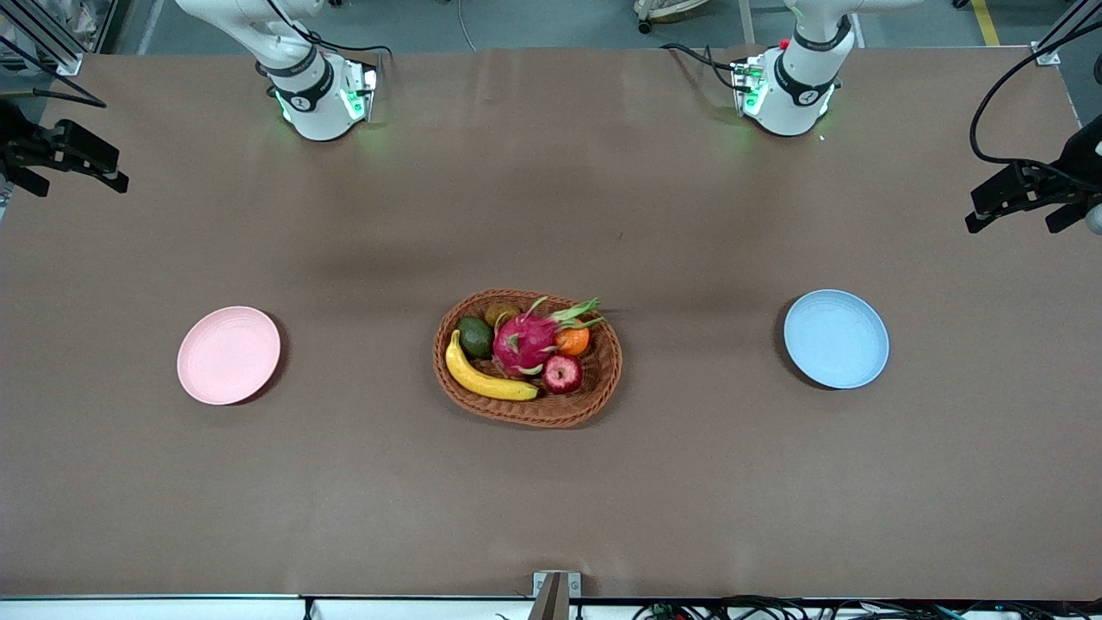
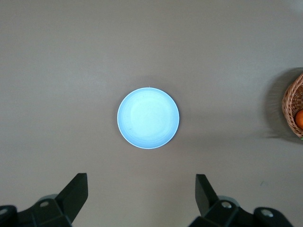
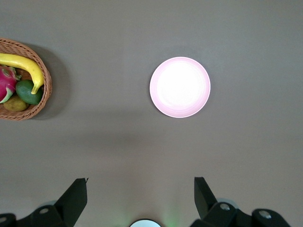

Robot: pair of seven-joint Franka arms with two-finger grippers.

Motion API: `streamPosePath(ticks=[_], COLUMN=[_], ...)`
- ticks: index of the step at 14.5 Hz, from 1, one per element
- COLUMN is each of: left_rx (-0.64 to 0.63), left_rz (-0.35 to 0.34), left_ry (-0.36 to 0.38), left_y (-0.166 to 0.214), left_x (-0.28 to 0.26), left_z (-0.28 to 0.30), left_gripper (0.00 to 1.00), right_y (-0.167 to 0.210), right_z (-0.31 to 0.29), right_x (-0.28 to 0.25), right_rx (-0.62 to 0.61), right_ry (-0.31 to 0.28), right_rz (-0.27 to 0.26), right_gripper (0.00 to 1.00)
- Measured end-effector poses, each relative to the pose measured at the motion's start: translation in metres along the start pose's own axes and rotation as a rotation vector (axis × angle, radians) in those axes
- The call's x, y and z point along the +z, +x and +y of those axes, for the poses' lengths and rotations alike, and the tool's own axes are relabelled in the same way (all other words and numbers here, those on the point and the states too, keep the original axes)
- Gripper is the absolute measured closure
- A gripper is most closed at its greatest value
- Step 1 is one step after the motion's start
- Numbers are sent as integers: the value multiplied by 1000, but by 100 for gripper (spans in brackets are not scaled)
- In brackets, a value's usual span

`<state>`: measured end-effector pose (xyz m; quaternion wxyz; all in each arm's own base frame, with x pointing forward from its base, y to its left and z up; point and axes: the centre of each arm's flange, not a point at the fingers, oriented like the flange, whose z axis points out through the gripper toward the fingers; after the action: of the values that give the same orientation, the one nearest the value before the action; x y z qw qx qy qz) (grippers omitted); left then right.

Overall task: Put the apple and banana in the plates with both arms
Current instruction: 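Reach both grippers down into the fruit basket toward the banana and apple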

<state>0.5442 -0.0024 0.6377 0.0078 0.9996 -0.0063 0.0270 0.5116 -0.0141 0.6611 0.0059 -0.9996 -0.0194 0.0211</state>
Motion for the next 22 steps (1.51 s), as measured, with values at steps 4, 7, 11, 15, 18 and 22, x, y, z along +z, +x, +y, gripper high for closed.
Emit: streamPosePath(ticks=[4,7,11,15,18,22], left_rx=[0,0,14,-12,-72,-198], left_rz=[0,0,-16,-116,-153,-187], left_ry=[0,0,-2,-56,-69,-57], left_y=[0,0,4,26,43,54], left_x=[0,0,9,68,120,187], left_z=[0,0,8,62,118,206], left_gripper=[0,0,0,0,0,0], right_y=[0,0,-1,3,30,77], right_z=[1,3,3,6,21,35], right_x=[0,0,-1,1,33,102], right_rx=[1,5,6,10,34,51], right_ry=[0,1,0,0,1,4], right_rz=[0,-3,1,-2,-21,-72], right_gripper=[0,0,0,0,0,0])
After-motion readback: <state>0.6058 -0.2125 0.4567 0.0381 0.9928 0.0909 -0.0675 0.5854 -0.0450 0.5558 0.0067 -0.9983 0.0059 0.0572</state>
